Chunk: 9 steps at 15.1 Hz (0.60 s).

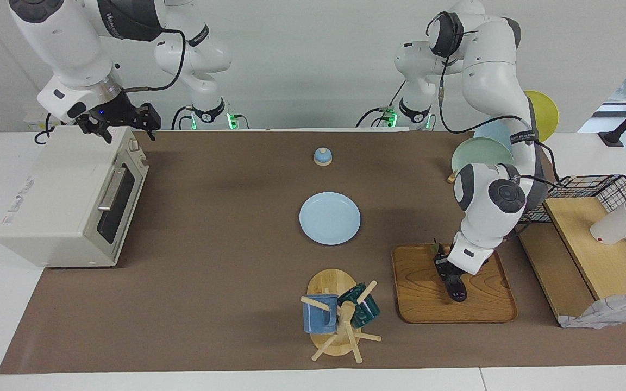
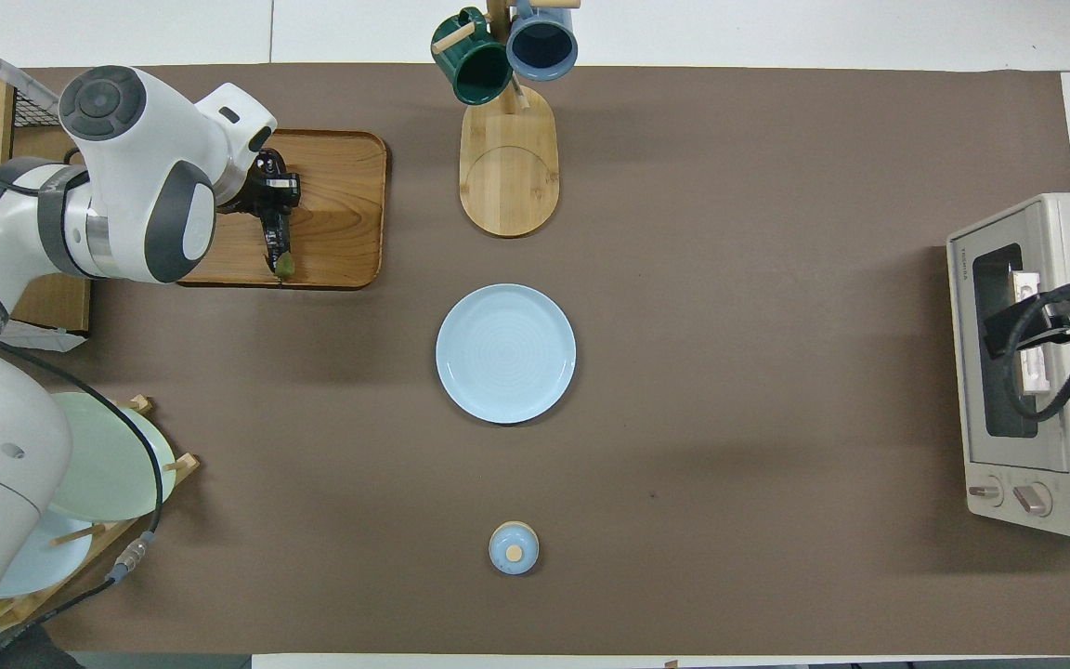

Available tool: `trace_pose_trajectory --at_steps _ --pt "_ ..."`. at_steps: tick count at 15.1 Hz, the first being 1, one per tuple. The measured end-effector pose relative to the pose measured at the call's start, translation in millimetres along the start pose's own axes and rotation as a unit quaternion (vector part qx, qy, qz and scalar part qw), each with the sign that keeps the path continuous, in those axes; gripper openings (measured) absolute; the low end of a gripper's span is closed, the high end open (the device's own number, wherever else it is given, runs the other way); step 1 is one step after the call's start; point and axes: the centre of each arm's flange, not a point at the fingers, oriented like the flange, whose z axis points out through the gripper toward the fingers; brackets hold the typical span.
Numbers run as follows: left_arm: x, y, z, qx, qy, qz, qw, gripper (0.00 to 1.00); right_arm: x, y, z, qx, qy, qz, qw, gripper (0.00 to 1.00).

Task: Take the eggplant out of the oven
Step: 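Lower the eggplant onto the wooden tray and open the left gripper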

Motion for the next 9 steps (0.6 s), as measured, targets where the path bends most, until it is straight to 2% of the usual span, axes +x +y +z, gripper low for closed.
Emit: trace_pose_trajectory --at_steps 2,3,5,9 --pt "0 2 -1 -0.002 -0.001 0.0 1.0 0.63 0 0 0 0.0 0.0 0.0 1.0 1.0" --pt "0 4 -3 -0.005 0.001 0.0 1.0 0.78 0 0 0 0.0 0.0 0.0 1.0 1.0" --pt "4 7 -18 -0.009 0.01 -0.001 1.0 0.98 0 0 0 0.0 0.0 0.0 1.0 1.0" --pt "-2 5 -79 -0.005 0.007 -0.002 1.0 1.0 0 0 0 0.0 0.0 0.0 1.0 1.0"
